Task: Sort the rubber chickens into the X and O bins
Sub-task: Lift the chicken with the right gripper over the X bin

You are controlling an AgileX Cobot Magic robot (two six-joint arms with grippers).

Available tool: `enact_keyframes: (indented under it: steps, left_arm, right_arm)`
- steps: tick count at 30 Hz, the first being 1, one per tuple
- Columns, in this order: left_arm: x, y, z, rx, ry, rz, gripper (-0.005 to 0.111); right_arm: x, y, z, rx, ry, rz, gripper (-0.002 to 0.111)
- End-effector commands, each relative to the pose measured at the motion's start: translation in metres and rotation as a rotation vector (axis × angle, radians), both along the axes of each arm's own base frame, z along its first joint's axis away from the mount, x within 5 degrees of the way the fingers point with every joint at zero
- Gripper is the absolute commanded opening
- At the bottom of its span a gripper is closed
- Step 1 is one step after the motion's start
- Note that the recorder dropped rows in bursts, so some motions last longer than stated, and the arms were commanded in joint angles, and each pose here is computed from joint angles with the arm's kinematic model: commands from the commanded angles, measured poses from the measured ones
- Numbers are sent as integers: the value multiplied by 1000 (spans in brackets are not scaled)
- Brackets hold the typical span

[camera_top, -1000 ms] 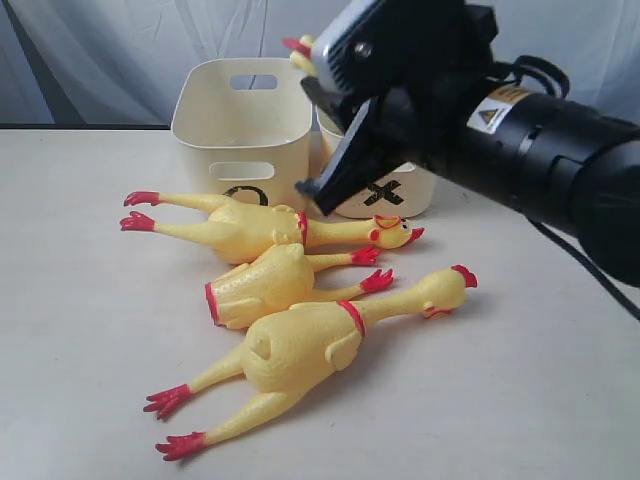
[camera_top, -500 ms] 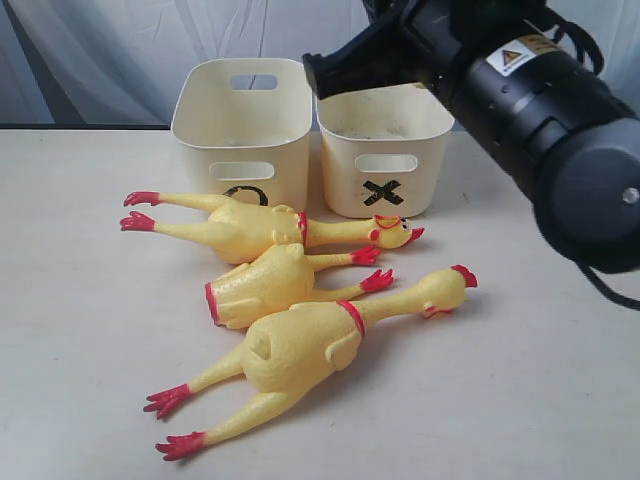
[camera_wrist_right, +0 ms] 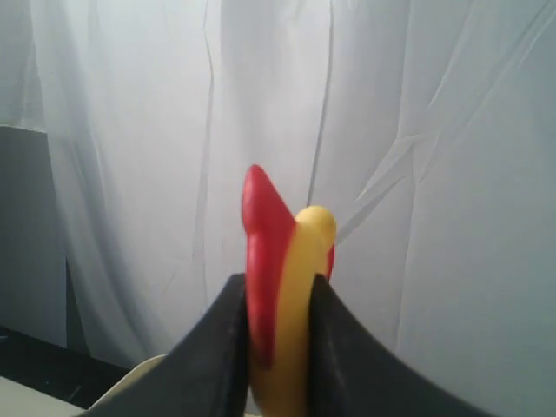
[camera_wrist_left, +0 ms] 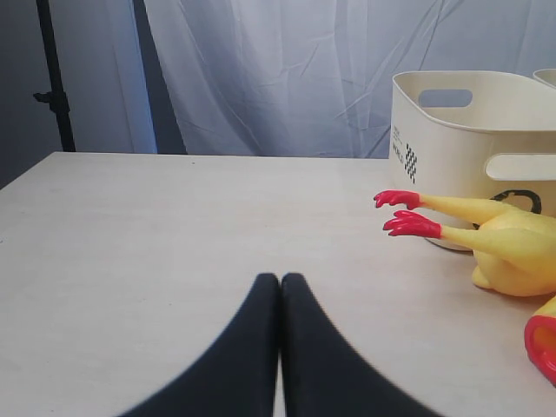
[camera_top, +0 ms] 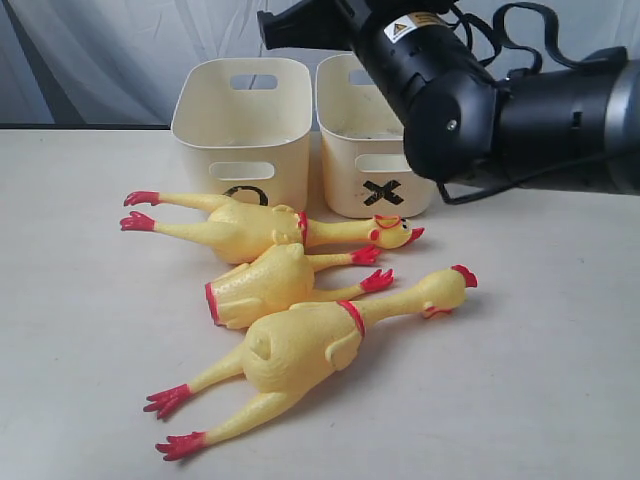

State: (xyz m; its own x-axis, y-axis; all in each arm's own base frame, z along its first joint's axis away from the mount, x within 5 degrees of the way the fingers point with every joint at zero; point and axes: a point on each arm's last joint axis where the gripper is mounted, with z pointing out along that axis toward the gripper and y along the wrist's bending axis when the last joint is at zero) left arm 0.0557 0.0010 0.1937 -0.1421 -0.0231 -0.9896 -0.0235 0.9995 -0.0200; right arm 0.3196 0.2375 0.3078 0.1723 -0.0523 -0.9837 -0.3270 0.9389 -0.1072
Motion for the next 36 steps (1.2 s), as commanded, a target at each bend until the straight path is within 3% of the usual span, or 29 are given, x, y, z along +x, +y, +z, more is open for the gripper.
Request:
enact_keyframes:
  steps: [1,9,17,34,36]
  left_arm:
    - [0,0,-1,6,-6,4,0]
    - [0,0,-1,13,-5,5,0]
    - [0,0,-1,13,-5,5,0]
    - [0,0,-1,13,-5,5,0]
    - [0,0,-1,13,-5,5,0]
  right_arm:
    - [22,0,0,43,-14,-28,-1]
    - [54,6,-16,50,36,-57,-1]
    - [80,-5,-43,168,182,-170,-1]
    - [99,-15,-89,99,289,-212,-1]
    - [99,-15,-91,96,292,-213,3]
